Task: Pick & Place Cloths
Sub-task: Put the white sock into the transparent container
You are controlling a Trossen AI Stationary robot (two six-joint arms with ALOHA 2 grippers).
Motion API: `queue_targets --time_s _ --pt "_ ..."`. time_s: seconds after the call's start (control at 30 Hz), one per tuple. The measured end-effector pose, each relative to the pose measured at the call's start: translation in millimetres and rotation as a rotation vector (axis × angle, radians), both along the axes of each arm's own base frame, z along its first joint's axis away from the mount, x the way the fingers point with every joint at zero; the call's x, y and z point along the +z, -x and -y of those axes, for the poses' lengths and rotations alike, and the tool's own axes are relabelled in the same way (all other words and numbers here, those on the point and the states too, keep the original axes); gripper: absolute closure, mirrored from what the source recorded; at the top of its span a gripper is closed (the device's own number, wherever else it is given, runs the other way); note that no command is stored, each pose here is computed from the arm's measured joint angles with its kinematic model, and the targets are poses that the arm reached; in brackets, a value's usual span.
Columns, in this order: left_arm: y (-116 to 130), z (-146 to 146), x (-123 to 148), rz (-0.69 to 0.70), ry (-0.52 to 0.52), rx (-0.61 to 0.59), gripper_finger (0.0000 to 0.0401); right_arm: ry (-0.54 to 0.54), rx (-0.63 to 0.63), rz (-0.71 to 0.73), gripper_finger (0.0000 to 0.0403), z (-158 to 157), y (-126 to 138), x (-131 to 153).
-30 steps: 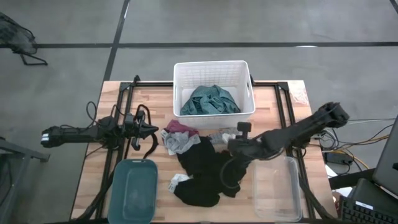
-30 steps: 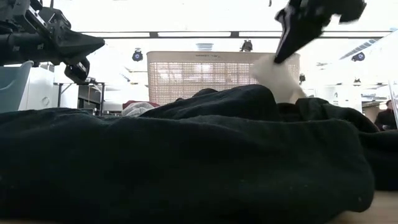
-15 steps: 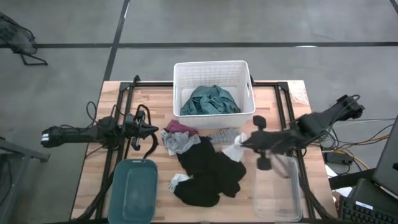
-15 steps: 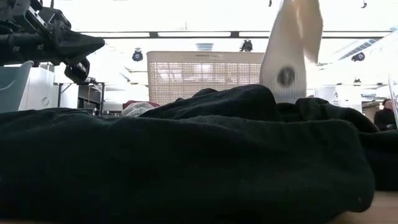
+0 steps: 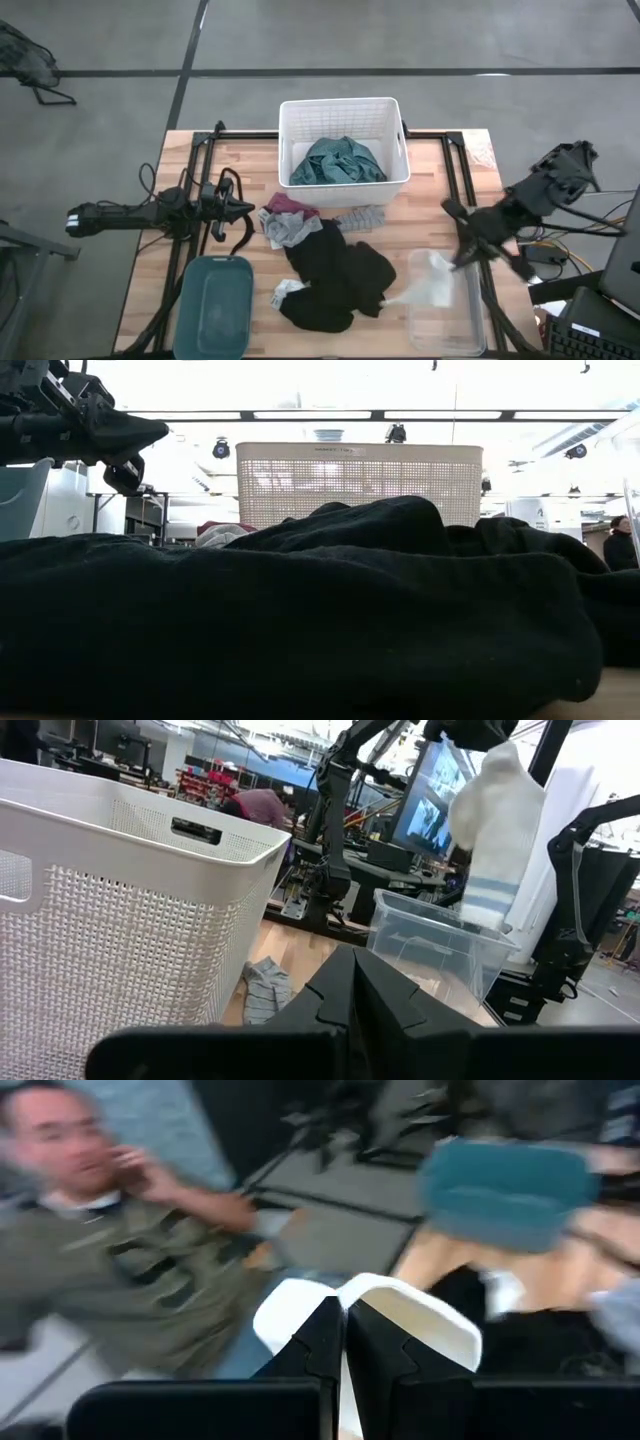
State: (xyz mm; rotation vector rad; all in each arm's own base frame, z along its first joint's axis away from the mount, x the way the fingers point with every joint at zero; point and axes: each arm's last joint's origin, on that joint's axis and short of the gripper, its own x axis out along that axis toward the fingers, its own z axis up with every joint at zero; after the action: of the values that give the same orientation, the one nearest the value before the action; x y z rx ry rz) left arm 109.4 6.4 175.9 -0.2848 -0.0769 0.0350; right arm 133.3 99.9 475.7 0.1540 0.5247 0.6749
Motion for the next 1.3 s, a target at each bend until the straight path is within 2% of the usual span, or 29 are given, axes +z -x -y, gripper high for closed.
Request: queue_targets --time_s 0.17,0.37,0.53,0.87,1.07,1.3 --pt "0 0 0 0.000 0.000 0.000 0.0390 0.000 0.016 -0.138 0.0394 -2 13 -3" --pt "0 0 0 -0.001 0.000 0.000 0.0390 0.007 -0.043 -0.355 0.0394 -15 7 -27" --pt "0 0 -1 -0.006 0.000 0.000 0.0390 0.054 -0.133 -0.549 0.0394 -36 -8 -65" --pt "0 0 -1 -0.009 0.001 0.000 0.0390 0.230 -0.294 -0.877 0.0394 -73 -30 -153" --pt "0 0 -1 -0.008 0.001 0.000 0.0390 0.334 -0.384 -1.008 0.0394 -82 -38 -196" --pt "0 0 -1 -0.008 0.001 0.000 0.0390 0.426 -0.414 -1.069 0.0394 -93 -49 -224"
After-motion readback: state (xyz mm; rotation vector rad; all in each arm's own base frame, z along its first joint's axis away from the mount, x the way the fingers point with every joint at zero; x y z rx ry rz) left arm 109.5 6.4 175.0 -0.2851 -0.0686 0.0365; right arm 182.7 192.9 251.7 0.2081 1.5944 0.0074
